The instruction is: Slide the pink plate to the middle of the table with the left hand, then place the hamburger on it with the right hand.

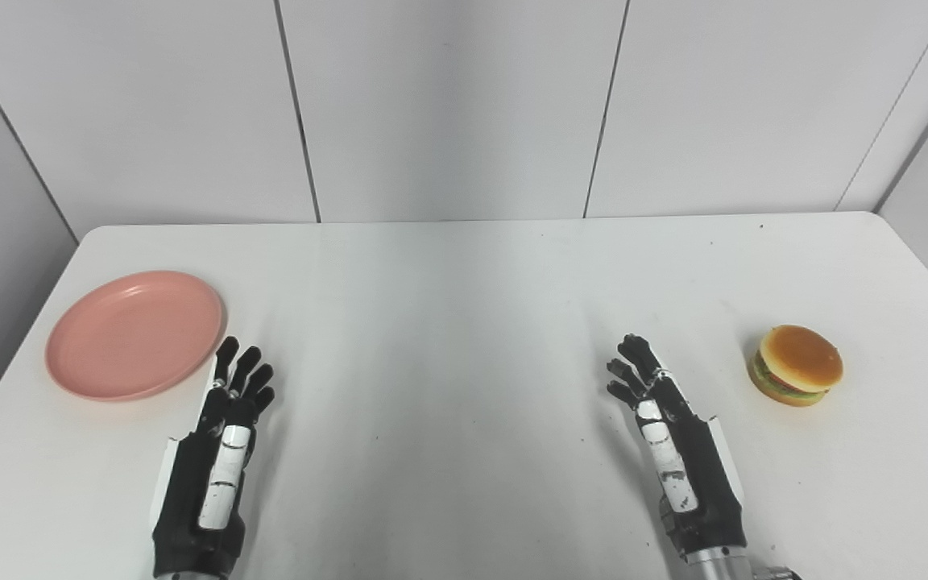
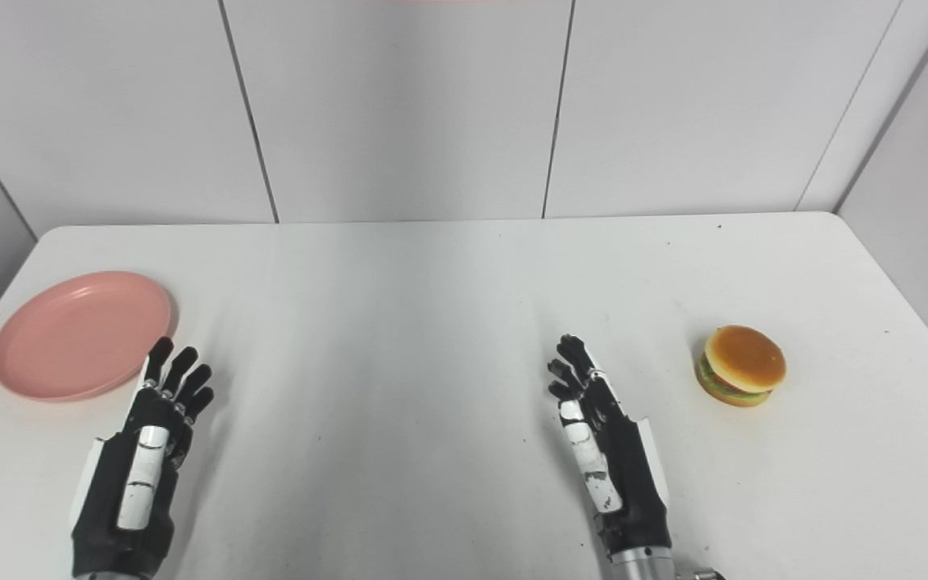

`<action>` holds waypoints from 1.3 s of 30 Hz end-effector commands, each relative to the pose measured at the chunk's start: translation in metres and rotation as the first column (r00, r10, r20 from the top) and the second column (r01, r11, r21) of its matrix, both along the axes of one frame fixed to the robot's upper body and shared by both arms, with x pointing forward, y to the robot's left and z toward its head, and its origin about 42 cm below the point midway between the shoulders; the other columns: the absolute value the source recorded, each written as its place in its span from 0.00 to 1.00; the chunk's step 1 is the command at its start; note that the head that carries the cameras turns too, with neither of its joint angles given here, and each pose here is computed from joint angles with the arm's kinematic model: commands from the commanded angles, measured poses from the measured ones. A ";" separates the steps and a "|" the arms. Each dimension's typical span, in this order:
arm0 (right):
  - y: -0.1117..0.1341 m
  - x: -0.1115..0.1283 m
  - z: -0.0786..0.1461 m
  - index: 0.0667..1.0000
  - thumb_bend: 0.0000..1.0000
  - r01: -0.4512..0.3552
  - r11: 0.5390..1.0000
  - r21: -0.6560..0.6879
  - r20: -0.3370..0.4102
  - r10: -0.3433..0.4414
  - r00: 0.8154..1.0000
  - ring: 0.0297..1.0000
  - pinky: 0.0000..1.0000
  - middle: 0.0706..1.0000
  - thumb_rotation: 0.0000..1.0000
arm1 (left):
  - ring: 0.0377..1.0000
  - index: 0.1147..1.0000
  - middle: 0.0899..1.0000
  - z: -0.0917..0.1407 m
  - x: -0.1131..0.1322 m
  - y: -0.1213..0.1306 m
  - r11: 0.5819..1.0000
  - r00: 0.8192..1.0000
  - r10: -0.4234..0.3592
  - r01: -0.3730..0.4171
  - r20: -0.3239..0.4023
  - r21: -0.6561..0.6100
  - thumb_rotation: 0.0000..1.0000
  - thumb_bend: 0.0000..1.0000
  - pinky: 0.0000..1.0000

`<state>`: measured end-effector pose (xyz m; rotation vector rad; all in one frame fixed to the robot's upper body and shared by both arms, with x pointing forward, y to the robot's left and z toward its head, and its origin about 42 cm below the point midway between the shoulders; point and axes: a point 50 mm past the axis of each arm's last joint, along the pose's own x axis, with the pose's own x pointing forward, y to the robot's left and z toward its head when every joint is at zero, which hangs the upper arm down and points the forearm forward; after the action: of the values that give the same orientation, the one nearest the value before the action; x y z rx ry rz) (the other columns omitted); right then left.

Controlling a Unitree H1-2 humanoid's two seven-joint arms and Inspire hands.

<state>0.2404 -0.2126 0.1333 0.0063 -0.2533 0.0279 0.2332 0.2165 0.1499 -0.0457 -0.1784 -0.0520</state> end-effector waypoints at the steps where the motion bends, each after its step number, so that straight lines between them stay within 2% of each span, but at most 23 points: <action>1: 0.009 -0.005 0.006 0.88 0.73 -0.010 0.999 0.041 0.023 0.009 1.000 0.88 0.86 0.91 0.88 | 0.94 1.00 0.97 -0.003 -0.014 0.004 1.000 1.000 0.012 -0.012 0.004 0.011 0.82 0.76 0.95; 20: 0.006 -0.004 0.001 0.88 0.74 -0.020 0.999 0.050 -0.001 0.020 1.000 0.87 0.85 0.91 0.87 | 0.95 1.00 0.98 -0.009 -0.014 0.001 1.000 1.000 -0.001 0.001 -0.011 0.008 0.83 0.74 0.95; 27: -0.004 -0.004 -0.009 0.90 0.72 -0.020 0.998 0.057 -0.011 0.021 1.000 0.87 0.86 0.91 0.88 | 0.95 1.00 0.98 -0.017 -0.013 -0.008 1.000 1.000 -0.012 0.012 -0.015 0.001 0.83 0.71 0.95; 39: -0.023 0.000 -0.027 0.90 0.73 -0.007 0.998 0.059 -0.030 0.009 1.000 0.88 0.86 0.93 0.87 | 0.93 1.00 0.96 -0.035 -0.008 -0.026 1.000 1.000 0.005 -0.005 -0.005 0.013 0.84 0.69 0.93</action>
<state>0.2451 -0.2241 0.1237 0.0784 -0.2529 0.0530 0.2352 0.1961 0.1151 -0.0231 -0.1372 -0.0620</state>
